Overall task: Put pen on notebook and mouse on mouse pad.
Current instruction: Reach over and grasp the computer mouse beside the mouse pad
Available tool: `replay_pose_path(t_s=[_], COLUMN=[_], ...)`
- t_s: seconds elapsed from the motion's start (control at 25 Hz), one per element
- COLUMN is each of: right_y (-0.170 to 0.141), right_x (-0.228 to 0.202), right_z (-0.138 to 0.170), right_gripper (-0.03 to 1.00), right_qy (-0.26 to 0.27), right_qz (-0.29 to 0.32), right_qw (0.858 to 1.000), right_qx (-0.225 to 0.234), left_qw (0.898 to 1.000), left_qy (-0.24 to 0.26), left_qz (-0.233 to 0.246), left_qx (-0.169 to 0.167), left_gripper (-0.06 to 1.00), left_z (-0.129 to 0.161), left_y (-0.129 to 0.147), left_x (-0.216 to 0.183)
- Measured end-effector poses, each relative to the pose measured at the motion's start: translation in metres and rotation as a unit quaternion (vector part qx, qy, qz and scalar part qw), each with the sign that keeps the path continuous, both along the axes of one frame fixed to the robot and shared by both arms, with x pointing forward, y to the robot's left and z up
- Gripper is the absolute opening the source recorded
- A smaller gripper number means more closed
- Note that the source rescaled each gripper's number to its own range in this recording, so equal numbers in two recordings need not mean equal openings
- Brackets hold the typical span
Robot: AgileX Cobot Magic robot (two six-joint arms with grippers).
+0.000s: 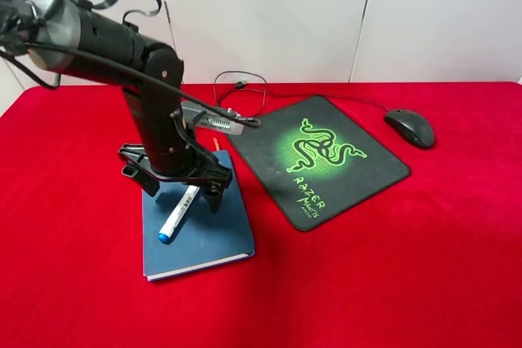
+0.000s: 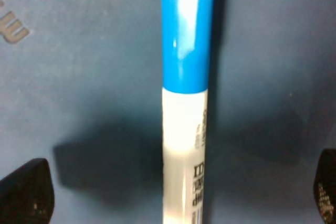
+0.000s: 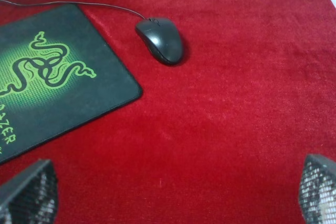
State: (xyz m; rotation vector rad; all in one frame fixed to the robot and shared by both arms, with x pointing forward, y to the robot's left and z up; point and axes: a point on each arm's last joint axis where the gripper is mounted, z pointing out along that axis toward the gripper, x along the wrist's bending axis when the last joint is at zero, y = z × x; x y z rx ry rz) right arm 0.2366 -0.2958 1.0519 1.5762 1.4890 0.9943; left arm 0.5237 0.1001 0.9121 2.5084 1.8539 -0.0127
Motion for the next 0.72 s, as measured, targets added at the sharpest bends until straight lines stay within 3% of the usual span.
replay_pose_path(t_s=[0.2,0.4,0.72], right_y=[0.0,0.0,0.0], right_x=[0.0,0.0,0.0], right_z=[0.0,0.0,0.0], right_gripper=[1.0,1.0,1.0], right_qy=[0.0,0.0,0.0], right_qz=[0.0,0.0,0.0], right_qw=[1.0,1.0,1.0], right_qx=[0.0,0.0,0.0], left_qw=[1.0,1.0,1.0], left_qy=[0.015,-0.01,-0.01], left_qz=[-0.008,-0.01,-0.019], left_qx=[0.008,-0.009,-0.01], left_gripper=[1.0,1.0,1.0], left_z=[0.023,0.059,0.104], left_y=[-0.004,0.0,0.016], left_x=[0.004,-0.002,-0.024])
